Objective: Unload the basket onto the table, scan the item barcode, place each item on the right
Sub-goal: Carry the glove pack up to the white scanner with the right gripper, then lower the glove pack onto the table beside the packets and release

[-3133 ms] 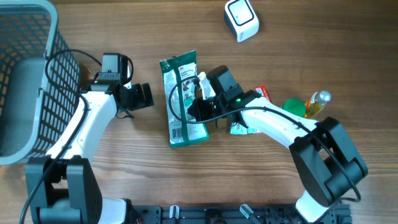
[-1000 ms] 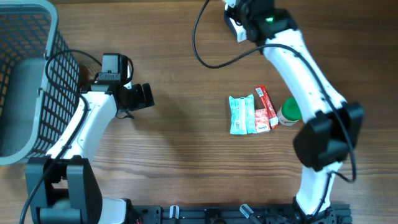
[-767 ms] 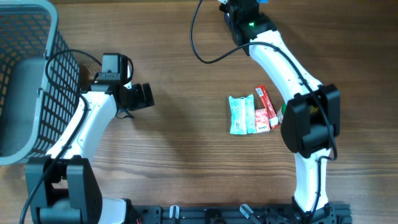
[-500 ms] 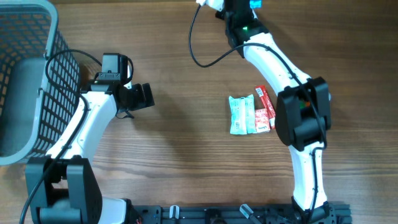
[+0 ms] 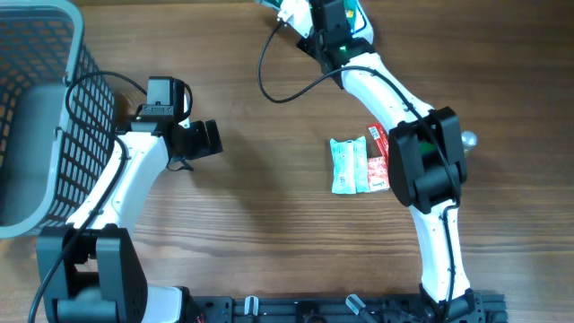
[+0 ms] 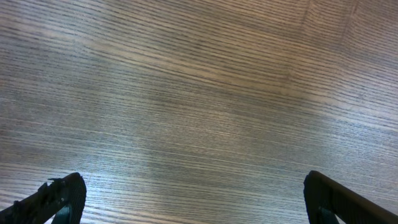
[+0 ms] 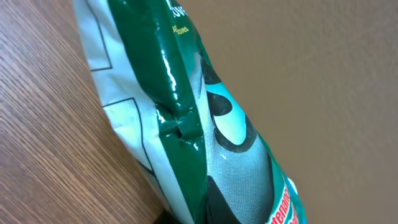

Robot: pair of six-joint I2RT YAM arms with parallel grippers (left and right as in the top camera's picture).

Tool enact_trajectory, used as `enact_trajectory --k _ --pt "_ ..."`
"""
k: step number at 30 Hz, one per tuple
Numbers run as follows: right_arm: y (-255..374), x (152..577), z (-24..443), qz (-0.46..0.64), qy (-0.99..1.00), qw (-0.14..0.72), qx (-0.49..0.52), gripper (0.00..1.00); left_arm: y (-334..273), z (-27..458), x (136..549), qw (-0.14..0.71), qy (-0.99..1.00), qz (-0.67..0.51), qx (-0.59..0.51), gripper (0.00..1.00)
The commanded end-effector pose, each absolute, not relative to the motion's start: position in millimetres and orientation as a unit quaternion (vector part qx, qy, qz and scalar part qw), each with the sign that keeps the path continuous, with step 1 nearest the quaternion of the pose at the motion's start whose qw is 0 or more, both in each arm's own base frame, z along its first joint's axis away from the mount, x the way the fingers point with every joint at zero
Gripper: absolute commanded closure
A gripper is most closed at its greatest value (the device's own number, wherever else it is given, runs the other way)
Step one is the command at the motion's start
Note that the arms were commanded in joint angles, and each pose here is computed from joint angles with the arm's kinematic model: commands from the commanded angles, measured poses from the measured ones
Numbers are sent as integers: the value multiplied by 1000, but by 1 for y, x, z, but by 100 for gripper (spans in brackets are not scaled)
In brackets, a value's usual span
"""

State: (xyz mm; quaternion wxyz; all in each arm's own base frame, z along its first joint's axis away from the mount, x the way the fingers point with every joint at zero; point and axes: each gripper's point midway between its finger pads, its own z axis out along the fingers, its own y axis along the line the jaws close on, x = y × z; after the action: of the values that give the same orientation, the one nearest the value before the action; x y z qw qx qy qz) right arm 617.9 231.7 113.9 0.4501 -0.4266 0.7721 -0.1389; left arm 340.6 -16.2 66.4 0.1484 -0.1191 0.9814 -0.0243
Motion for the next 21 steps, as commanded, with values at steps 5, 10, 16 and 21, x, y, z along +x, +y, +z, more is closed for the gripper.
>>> enact_trajectory --k 5,10,16,21 --pt "193 625 156 -179 793 466 -350 96 -17 65 340 147 982 -26 -117 0" --pt "184 602 261 -161 778 528 -299 96 -17 65 340 147 982 -26 -117 0" --pt "188 508 283 18 862 437 -258 96 -17 65 340 147 982 -26 -117 0" --pt "183 402 208 133 962 169 -170 96 -17 65 340 147 982 -26 -117 0"
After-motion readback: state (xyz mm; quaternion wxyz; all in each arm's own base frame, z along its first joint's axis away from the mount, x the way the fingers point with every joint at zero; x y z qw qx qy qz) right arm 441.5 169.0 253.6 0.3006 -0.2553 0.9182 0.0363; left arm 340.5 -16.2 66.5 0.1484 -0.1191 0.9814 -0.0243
